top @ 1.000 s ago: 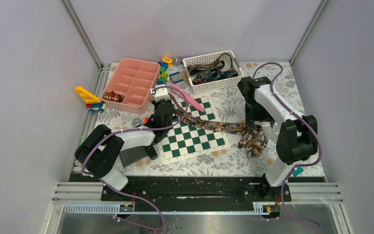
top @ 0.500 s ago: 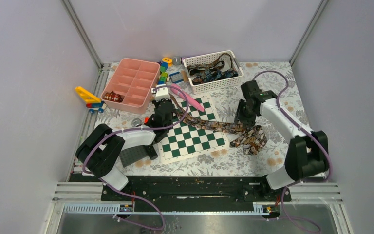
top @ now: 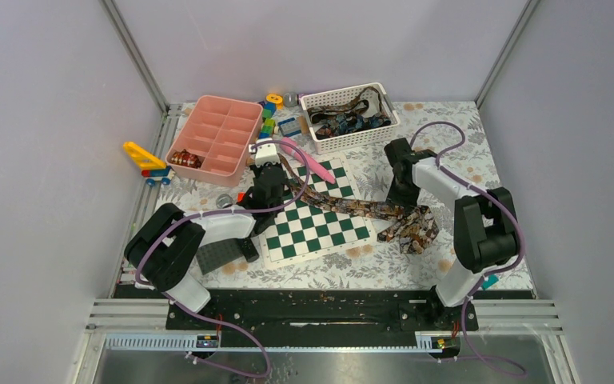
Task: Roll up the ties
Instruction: Flatten out the tie at the center of the board.
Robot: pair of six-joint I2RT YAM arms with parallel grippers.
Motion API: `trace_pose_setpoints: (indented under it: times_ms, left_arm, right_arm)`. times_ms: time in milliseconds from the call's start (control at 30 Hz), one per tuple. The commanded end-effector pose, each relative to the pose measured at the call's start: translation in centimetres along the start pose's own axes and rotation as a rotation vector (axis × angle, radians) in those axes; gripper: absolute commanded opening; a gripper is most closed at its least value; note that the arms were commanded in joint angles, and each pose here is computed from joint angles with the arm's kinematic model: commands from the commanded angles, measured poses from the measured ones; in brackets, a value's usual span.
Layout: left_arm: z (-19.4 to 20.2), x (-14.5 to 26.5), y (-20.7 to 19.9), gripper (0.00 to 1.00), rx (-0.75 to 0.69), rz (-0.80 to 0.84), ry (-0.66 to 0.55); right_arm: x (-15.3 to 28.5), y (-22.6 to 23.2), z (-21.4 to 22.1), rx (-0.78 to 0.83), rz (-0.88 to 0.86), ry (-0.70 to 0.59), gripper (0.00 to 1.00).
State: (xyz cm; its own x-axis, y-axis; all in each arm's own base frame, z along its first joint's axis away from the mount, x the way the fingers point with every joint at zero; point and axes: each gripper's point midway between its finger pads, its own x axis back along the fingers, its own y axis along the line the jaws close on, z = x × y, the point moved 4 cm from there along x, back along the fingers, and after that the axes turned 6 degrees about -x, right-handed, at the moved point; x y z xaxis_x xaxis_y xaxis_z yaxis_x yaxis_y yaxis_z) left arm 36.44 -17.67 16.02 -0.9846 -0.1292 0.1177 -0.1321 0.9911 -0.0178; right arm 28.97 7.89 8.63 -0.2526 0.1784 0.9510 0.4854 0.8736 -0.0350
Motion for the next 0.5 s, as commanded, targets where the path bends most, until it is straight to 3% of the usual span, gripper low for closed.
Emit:
trace_pose_setpoints:
  times_ms: [0,267,467]
  left_arm:
    - [-2.1,-0.2,-0.4,0.0,0.064,-0.006,-0.053]
    - [-1.8,-0.3,-0.4,0.0,0.058,-0.014,-0.049]
    - [-1.5,-0.3,-0.3,0.0,0.053,-0.016,-0.044]
  right_arm:
    - [-0.5,-0.1,-0.8,-0.018,0.062,-0.032,0.42]
    - [-1.9,-0.6,-0.8,-0.001,0.124,-0.036,0.46]
    - [-2.6,-0.9,-0.7,-0.012,0.123,-0.048,0.31]
